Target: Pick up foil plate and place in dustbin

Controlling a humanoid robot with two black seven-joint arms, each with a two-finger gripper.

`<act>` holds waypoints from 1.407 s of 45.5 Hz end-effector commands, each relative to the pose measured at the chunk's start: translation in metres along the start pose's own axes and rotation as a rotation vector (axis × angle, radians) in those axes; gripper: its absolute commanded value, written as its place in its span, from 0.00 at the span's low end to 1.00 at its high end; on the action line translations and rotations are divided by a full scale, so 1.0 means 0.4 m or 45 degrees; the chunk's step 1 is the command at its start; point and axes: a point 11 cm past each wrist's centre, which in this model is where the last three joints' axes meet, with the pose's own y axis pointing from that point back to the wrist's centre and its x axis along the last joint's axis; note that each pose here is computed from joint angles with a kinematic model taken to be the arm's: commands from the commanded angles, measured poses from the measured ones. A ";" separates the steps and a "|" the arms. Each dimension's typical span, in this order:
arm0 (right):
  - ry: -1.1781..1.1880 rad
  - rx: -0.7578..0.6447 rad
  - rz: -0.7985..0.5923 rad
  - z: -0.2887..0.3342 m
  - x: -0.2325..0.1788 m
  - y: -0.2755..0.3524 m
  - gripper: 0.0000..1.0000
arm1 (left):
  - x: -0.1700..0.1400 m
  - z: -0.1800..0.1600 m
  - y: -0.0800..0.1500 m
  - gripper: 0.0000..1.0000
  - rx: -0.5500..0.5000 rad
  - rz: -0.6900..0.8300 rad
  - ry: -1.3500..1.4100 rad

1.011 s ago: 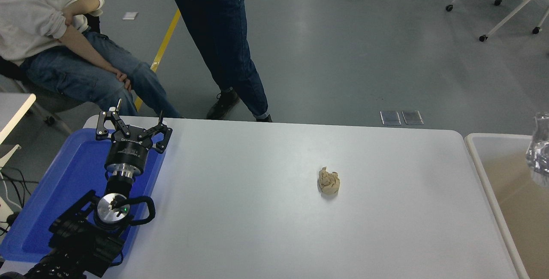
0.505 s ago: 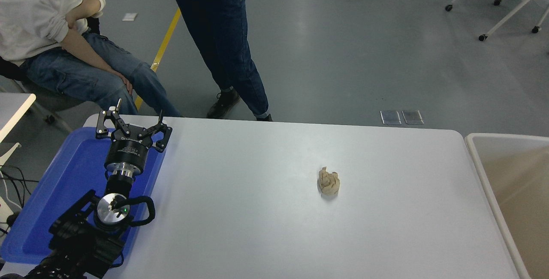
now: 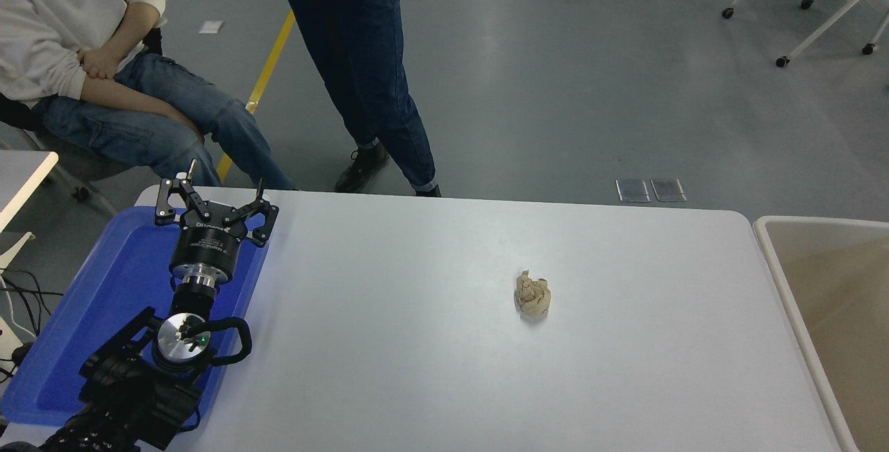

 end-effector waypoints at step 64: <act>-0.222 -0.164 0.474 0.000 -0.390 -0.476 0.00 | 0.001 0.000 0.000 1.00 -0.001 0.002 0.001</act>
